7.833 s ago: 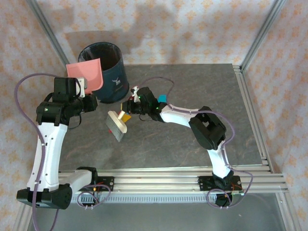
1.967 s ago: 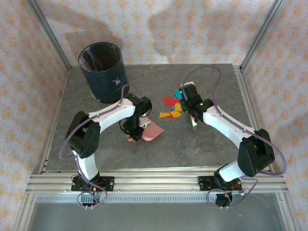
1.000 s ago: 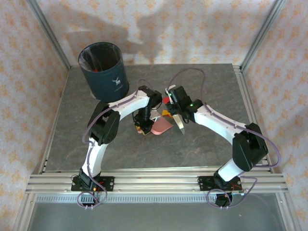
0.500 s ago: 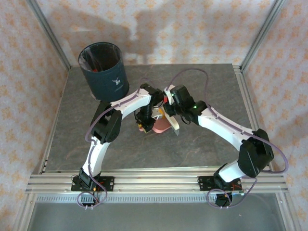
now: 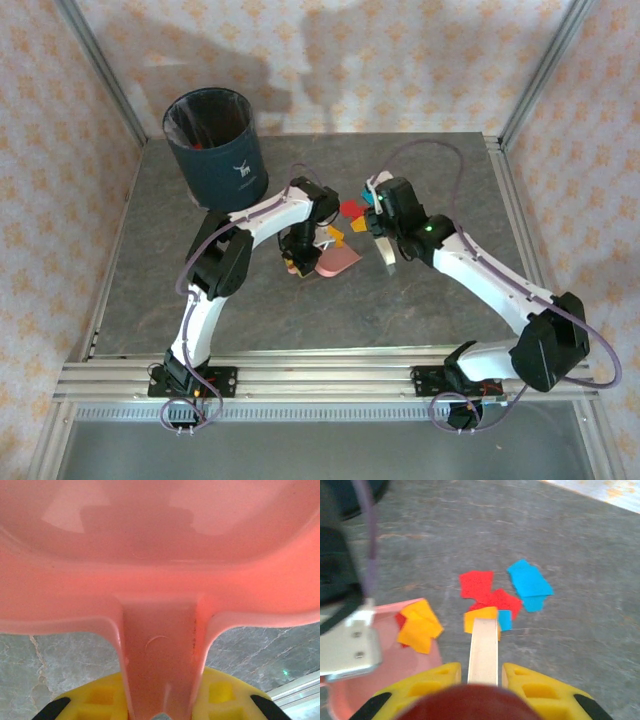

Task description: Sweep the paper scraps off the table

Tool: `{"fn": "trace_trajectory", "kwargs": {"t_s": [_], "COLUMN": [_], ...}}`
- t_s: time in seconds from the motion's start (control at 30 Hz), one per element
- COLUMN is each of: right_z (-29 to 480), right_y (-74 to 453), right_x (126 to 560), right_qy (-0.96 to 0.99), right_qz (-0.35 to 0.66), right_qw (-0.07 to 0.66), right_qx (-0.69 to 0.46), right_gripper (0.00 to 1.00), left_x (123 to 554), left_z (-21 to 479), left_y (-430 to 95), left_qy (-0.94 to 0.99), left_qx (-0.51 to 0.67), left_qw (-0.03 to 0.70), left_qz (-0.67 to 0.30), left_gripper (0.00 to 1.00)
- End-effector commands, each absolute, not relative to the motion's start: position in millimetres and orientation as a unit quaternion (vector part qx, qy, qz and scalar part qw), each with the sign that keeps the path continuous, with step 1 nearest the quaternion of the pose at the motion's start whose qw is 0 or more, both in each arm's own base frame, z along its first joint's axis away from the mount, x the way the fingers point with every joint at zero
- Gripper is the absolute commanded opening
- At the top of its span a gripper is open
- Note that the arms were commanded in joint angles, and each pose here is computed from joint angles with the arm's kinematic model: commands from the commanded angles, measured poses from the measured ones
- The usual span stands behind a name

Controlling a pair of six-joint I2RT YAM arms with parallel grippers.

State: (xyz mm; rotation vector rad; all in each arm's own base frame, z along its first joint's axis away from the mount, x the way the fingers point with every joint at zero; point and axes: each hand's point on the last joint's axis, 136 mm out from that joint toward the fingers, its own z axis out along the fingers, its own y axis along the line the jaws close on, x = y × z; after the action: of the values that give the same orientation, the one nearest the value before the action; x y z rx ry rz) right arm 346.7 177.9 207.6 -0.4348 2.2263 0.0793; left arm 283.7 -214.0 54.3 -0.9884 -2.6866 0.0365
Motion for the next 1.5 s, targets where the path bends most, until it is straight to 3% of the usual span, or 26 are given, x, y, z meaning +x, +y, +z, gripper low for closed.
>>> {"fn": "trace_trajectory", "kwargs": {"t_s": [0.0,0.43,0.8,1.07,1.47], "right_z": [230,233,205,175,152], "right_y": [151,101,125,160,205], "right_x": [367,446,495,498,459], "right_qy": [0.872,0.847,0.851,0.873,0.878], "right_qz": [0.010,-0.081,-0.076,-0.009,0.064], "right_qw": [0.478,0.525,0.510,0.459,0.394], "right_qx": [-0.105,-0.031,-0.096,-0.161,-0.266], "right_gripper": [0.00,0.00,0.00,0.00,0.00], "left_x": [295,298,292,293,303], "left_z": [67,63,60,55,52], "left_y": [-199,-196,-201,-203,-209], "left_qy": [-0.942,-0.942,-0.937,-0.936,-0.937], "left_qx": [-0.316,-0.314,-0.322,-0.325,-0.321], "left_qw": [0.108,0.116,0.133,0.139,0.137], "left_qz": [-0.009,-0.007,0.011,0.012,0.010], "left_gripper": [0.00,0.00,0.00,0.00,0.00]}}
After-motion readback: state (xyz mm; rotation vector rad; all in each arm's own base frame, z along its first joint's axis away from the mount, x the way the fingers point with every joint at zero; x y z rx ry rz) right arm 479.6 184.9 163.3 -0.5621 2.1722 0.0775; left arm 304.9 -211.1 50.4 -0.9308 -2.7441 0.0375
